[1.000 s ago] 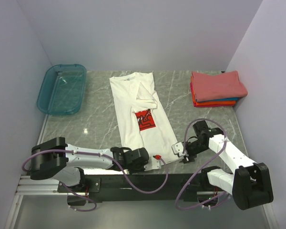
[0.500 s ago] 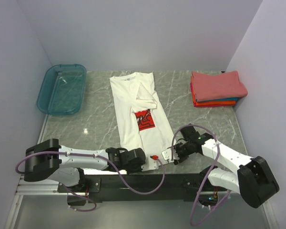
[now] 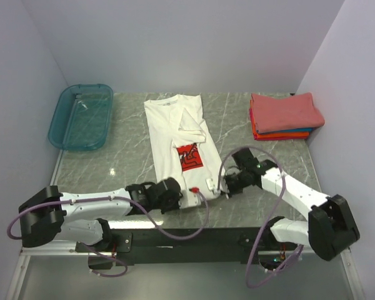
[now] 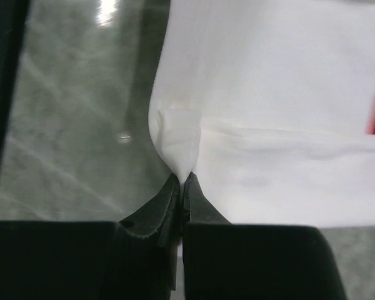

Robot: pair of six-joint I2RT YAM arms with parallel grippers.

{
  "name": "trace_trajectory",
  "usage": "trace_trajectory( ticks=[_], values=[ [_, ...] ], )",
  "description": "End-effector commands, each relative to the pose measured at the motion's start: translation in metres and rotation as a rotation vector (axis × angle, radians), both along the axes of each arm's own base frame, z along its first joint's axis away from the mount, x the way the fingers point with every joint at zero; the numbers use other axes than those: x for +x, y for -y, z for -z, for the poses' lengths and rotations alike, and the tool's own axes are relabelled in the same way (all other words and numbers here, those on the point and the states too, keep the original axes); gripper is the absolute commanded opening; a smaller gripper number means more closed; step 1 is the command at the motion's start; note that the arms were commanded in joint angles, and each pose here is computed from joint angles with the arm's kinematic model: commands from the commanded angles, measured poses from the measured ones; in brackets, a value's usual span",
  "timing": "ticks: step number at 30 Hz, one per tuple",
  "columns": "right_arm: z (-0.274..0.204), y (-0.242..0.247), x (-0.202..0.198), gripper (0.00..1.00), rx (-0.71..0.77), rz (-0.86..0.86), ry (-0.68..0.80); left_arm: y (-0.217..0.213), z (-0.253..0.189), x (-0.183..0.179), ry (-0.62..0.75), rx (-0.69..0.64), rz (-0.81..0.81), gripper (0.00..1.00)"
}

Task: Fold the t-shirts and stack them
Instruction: Fold the tshirt

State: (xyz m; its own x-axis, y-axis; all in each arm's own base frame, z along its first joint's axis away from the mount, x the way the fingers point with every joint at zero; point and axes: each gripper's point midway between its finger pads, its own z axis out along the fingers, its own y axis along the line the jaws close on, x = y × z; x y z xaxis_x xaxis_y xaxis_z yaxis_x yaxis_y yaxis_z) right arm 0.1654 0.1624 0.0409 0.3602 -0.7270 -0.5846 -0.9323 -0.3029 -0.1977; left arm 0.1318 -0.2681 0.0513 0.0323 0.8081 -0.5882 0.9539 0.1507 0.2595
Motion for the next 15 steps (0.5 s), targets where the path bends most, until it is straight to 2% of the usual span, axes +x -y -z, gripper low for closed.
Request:
trace_trajectory(
  ticks=[1,5,9,11,15],
  values=[
    [-0.04,-0.019,0.04,0.0,0.073,0.107,-0.014,0.006,-0.036,0.049,0.102,-0.08,-0.04,0.0],
    [-0.054,-0.026,0.096,0.0,0.073,0.232,-0.014,-0.015,-0.054,0.114,0.156,-0.138,-0.171,0.0],
    [-0.066,-0.04,0.164,0.0,0.085,0.356,-0.019,-0.023,-0.063,0.162,0.205,-0.152,-0.218,0.0],
    [-0.079,-0.051,0.188,0.0,0.112,0.403,-0.016,-0.033,-0.055,0.183,0.196,-0.129,-0.254,0.0],
    [-0.066,-0.058,0.222,0.0,0.096,0.492,-0.044,-0.04,-0.059,0.219,0.208,-0.142,-0.302,0.0]
  ],
)
